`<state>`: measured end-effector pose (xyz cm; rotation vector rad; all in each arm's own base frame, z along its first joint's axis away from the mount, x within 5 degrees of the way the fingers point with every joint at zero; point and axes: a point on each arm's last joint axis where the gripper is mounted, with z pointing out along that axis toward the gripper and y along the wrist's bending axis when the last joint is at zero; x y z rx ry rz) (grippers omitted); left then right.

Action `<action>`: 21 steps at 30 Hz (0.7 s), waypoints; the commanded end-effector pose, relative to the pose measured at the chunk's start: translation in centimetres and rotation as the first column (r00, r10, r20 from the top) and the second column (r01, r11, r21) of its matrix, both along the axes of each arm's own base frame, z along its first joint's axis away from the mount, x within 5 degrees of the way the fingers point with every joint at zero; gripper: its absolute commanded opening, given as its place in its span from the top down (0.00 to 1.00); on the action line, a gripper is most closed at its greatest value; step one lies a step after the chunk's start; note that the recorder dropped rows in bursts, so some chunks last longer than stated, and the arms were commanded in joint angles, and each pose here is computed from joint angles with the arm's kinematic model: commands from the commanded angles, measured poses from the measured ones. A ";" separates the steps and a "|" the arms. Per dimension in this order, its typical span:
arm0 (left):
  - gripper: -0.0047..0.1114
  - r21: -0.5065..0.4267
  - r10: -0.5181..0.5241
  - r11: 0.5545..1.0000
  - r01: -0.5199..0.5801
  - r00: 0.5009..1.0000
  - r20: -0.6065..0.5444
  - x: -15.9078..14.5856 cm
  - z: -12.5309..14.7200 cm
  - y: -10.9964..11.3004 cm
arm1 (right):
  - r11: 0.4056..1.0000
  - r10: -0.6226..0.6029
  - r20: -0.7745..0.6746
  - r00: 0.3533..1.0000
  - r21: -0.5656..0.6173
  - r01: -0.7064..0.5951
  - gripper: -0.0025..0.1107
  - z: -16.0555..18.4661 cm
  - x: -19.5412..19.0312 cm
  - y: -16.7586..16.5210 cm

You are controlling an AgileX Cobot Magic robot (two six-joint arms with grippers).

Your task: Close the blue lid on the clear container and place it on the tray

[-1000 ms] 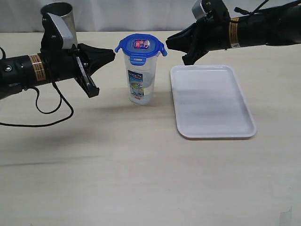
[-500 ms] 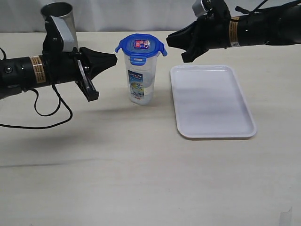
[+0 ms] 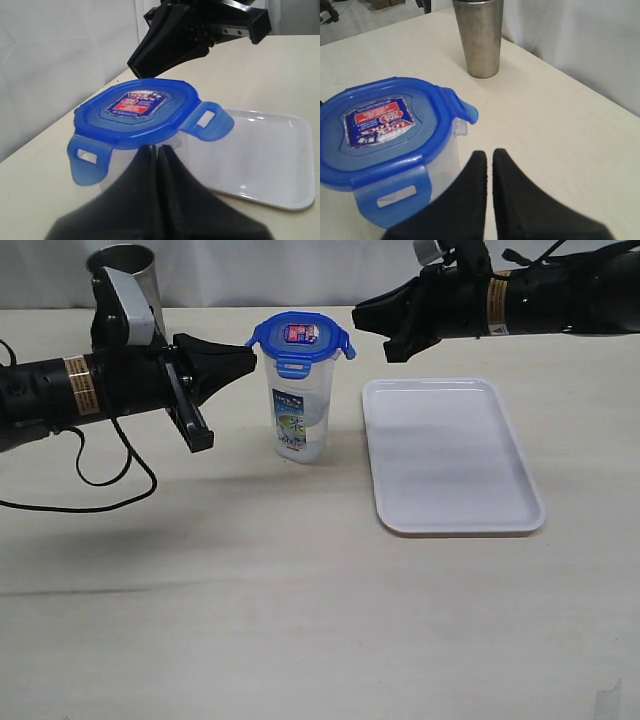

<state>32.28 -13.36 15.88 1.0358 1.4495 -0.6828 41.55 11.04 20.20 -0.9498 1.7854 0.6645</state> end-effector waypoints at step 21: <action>0.96 0.024 0.059 0.998 -0.059 0.998 -0.018 0.2 -0.4 -0.4 | 0.992 0.124 -0.069 0.990 0.017 -0.123 0.94 -0.5 -1.4 0.6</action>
